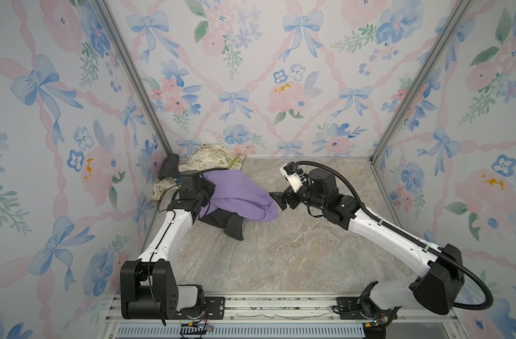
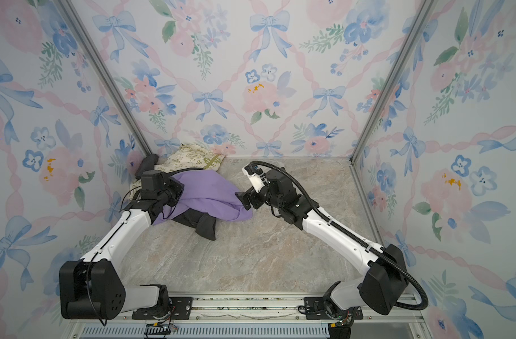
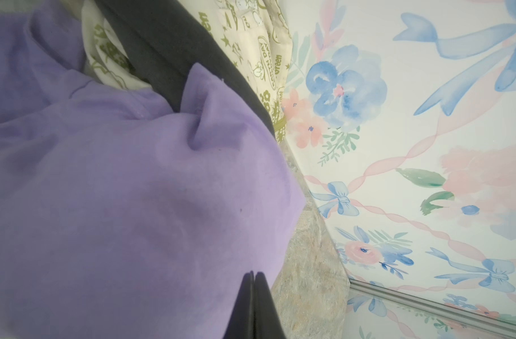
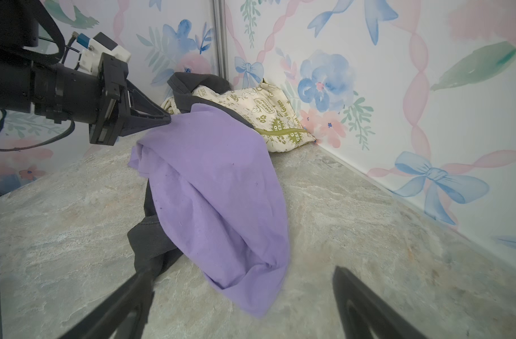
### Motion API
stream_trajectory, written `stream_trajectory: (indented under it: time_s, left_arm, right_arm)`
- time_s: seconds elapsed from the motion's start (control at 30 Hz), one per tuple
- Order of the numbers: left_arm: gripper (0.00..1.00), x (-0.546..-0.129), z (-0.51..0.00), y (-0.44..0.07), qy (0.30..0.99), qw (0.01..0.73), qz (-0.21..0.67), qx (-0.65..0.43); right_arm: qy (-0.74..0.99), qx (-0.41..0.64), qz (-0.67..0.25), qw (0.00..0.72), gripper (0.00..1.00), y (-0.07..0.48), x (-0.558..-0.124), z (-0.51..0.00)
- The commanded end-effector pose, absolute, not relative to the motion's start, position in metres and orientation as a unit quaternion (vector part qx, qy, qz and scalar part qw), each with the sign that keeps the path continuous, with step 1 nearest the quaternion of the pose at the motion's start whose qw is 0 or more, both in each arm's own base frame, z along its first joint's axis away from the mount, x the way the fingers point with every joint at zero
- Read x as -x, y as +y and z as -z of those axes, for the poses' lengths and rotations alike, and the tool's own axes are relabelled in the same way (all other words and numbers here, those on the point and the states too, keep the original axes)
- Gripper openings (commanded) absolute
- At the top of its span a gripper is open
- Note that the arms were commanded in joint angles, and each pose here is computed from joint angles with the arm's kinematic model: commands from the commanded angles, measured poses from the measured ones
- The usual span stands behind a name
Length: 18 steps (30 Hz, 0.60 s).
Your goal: Pick out a specific cloth from the pile
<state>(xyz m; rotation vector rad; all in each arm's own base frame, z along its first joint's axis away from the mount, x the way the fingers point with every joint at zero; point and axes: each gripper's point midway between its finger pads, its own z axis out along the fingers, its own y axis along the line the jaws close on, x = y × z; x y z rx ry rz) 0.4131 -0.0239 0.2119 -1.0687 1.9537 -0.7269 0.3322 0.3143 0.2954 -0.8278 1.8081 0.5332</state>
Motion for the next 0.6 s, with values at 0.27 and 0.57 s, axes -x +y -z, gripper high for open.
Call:
stream_trajectory:
  time_s: [0.27,0.57]
  left_arm:
    - [0.35,-0.398,-0.218,-0.010,0.731,0.401,0.291,0.469]
    - [0.56,-0.356,-0.175,0.009,0.700,0.374,0.278,0.540]
  right_arm:
    - [0.756,0.339,-0.218,0.517,0.97,0.308,-0.331,-0.294]
    - [0.756,0.341,-0.222,0.513,0.97,0.311,-0.333,-0.292]
